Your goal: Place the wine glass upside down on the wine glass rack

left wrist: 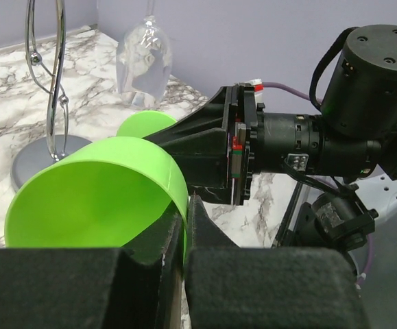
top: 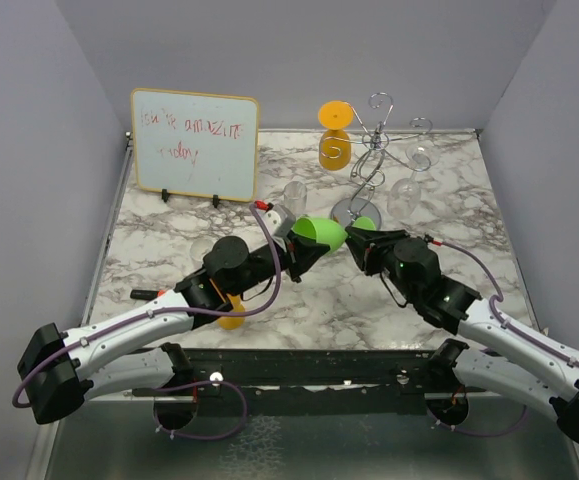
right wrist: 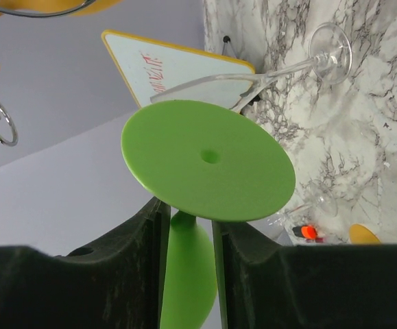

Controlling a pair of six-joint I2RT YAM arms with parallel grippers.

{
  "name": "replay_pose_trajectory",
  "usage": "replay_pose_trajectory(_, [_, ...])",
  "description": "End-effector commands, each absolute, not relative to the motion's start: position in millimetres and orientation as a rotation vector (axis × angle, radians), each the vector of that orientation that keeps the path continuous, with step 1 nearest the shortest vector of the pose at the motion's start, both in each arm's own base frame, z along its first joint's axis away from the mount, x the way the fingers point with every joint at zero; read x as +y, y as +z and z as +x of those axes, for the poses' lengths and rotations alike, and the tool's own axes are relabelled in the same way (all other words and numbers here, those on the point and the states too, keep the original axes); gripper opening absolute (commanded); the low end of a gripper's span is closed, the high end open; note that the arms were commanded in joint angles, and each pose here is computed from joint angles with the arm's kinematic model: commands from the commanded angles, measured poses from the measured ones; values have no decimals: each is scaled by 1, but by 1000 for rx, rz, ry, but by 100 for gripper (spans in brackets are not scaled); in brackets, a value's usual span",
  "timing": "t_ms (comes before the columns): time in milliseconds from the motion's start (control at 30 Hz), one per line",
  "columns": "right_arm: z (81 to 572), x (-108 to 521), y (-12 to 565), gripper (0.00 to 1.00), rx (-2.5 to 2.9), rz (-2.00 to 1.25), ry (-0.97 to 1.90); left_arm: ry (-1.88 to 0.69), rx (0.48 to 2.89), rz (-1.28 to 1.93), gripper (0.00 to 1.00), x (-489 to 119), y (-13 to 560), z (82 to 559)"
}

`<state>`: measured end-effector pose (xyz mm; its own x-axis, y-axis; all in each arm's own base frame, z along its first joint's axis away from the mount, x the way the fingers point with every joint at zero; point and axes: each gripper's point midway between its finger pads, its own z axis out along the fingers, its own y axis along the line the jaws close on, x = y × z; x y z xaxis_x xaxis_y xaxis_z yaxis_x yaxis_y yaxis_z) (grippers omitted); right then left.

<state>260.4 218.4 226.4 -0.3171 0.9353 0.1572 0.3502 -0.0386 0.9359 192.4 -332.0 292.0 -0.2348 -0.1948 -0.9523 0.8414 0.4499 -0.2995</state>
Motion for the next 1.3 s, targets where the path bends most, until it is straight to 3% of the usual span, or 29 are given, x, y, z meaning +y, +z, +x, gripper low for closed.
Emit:
replay_pose_trajectory(0, [262, 222, 227, 34, 1655, 1408, 1411, -1134, 1407, 620, 0, -332, 311, 180])
replay_pose_trajectory(167, [262, 222, 226, 22, 1653, 1422, 1425, -1141, 1409, 617, 0, -332, 308, 179])
replay_pose_trajectory(300, [263, 223, 230, 2, 1638, 1412, 1449, -1126, 1440, 553, 2, -328, 304, 186])
replay_pose_trajectory(367, [263, 221, 228, 1, 1637, 1407, 1442, -1105, 1458, 501, 18, -323, 302, 193])
replay_pose_trajectory(433, [263, 218, 225, 1, 1633, 1398, 1429, -1083, 1478, 444, 47, -317, 299, 198])
replay_pose_trajectory(467, [263, 217, 224, 1, 1632, 1390, 1418, -1072, 1486, 415, 57, -314, 297, 201])
replay_pose_trajectory(533, [263, 211, 220, 1, 1630, 1376, 1378, -1068, 1495, 380, 71, -309, 295, 203])
replay_pose_trajectory(600, [263, 204, 217, 1, 1633, 1348, 1318, -1070, 1504, 349, 78, -305, 294, 203])
replay_pose_trajectory(733, [262, 182, 217, 1, 1633, 1229, 1161, -1104, 1529, 259, 87, -298, 292, 203])
replay_pose_trajectory(933, [257, 157, 237, 1, 1615, 885, 949, -1187, 1553, 155, 89, -299, 312, 203])
replay_pose_trajectory(1267, [234, 165, 288, 1, 1461, 199, 844, -1283, 1699, 122, 93, -330, 346, 204])
